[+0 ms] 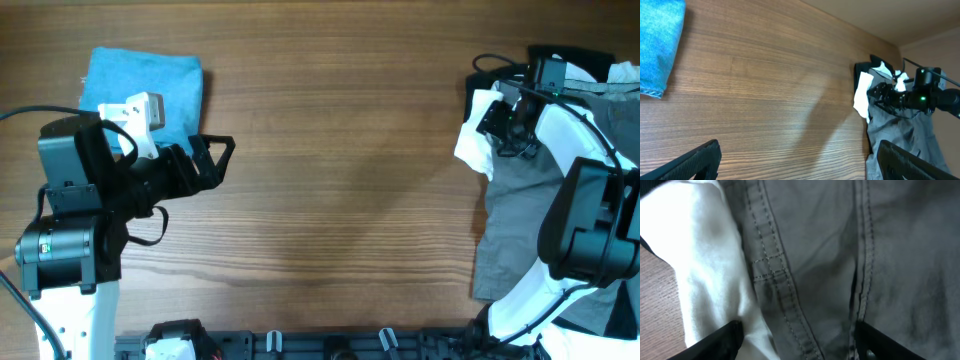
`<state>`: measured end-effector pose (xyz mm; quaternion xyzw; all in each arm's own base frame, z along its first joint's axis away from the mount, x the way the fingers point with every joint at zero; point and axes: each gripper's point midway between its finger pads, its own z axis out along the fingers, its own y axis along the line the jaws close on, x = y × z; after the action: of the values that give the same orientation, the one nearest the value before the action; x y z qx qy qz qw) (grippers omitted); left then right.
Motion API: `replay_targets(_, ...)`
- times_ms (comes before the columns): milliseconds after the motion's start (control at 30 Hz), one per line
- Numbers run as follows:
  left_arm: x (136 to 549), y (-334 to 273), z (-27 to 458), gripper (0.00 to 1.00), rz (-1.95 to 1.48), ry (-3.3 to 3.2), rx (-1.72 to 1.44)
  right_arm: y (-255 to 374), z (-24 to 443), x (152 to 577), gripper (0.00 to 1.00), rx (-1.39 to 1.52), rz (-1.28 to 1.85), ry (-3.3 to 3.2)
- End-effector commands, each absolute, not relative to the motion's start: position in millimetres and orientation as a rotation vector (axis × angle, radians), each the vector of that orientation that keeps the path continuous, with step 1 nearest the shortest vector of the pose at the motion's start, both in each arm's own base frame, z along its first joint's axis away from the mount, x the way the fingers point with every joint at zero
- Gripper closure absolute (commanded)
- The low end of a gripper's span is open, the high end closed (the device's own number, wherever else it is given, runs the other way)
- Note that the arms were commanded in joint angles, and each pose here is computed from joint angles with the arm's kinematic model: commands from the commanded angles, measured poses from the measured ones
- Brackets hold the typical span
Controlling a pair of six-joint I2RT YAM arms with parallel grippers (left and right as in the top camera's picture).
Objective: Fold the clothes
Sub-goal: 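Reach the right gripper into the clothes pile and grasp the grey shorts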
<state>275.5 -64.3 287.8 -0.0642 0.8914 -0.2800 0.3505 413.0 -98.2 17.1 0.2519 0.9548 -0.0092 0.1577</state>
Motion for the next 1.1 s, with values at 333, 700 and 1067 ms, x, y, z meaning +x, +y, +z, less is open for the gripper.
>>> replay_targets(333, 274, -69, 296, 0.0, -0.757, 2.292, -0.163, -128, 33, 410, 0.69, 0.747, -0.139, 2.685)
replay_targets(700, 274, -69, 296, 0.0, -0.757, 2.291, -0.163, -148, 126, 433, 0.96, 0.776, -0.011, 2.433)
replay_targets(1067, 274, -69, 296, 0.0, -0.758, 2.292, -0.166, -143, 225, 427, 0.96, 0.642, 0.003, 2.232)
